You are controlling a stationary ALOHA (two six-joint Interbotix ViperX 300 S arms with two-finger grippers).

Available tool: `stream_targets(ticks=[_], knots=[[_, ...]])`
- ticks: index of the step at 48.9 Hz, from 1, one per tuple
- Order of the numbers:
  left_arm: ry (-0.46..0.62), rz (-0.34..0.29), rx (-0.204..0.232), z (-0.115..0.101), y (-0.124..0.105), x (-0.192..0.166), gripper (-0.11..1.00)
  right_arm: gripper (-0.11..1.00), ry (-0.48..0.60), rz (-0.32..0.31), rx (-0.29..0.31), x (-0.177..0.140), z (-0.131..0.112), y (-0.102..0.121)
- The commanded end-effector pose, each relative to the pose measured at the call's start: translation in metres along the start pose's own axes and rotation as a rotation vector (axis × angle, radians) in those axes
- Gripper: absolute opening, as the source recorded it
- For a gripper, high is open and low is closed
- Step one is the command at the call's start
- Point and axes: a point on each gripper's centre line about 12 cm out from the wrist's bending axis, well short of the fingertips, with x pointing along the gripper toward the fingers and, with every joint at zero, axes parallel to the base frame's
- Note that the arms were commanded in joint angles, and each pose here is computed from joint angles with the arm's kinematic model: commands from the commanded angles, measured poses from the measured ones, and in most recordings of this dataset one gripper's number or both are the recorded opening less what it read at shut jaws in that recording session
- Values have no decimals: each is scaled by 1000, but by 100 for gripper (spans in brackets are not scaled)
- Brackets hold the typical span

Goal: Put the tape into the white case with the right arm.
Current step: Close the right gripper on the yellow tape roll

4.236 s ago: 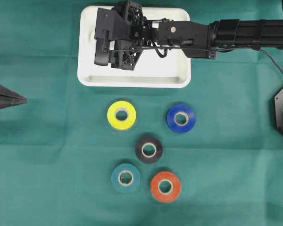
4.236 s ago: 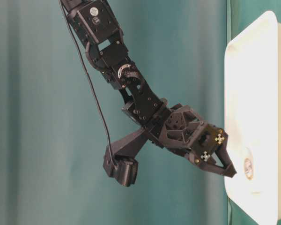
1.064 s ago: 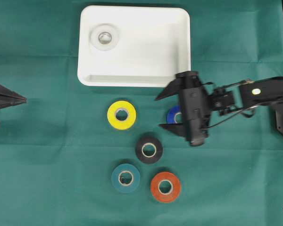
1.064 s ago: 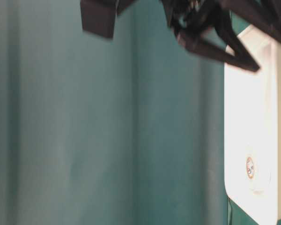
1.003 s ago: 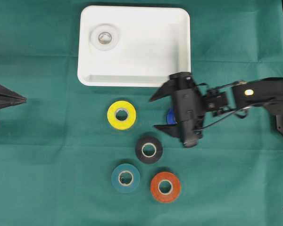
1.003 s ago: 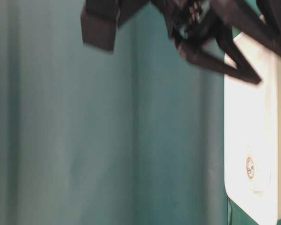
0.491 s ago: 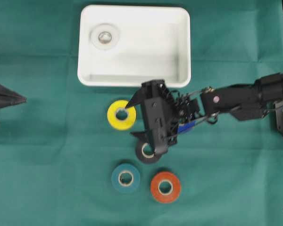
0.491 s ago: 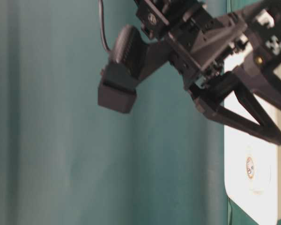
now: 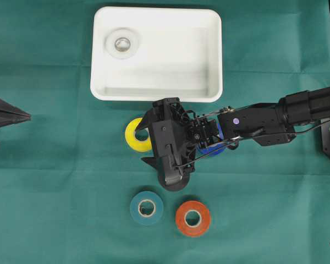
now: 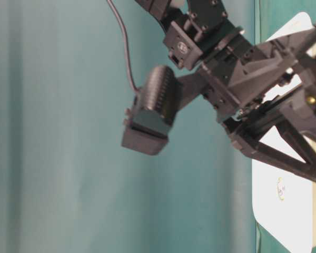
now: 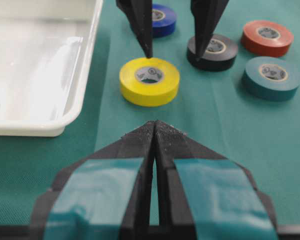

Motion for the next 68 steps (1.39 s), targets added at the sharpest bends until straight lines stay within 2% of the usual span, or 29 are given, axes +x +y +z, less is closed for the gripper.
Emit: stream_targets(ticks=[1,30,45,49,55,59,61,68], knots=[[-8,0,2,5,0,1,0,67,-33,-1,0,-3,15,1],[-8,-2,2,5,0,1,0,67,39,1,27,19,-10,1],[-8,0,0,5,0,1,0,65,36,1,27,20,-9,1],[-8,0,2,5,0,1,0,56,35,1,27,20,-8,1],[-9,-2,0,5,0,1,0,23,35,1,27,20,-8,1],[-8,0,2,5,0,1,0,6,33,1,26,20,-8,1],[-8,0,0,5,0,1,0,2,30,0,26,20,-6,1],[-8,-2,0,5,0,1,0,2,26,0,26,21,-4,1]])
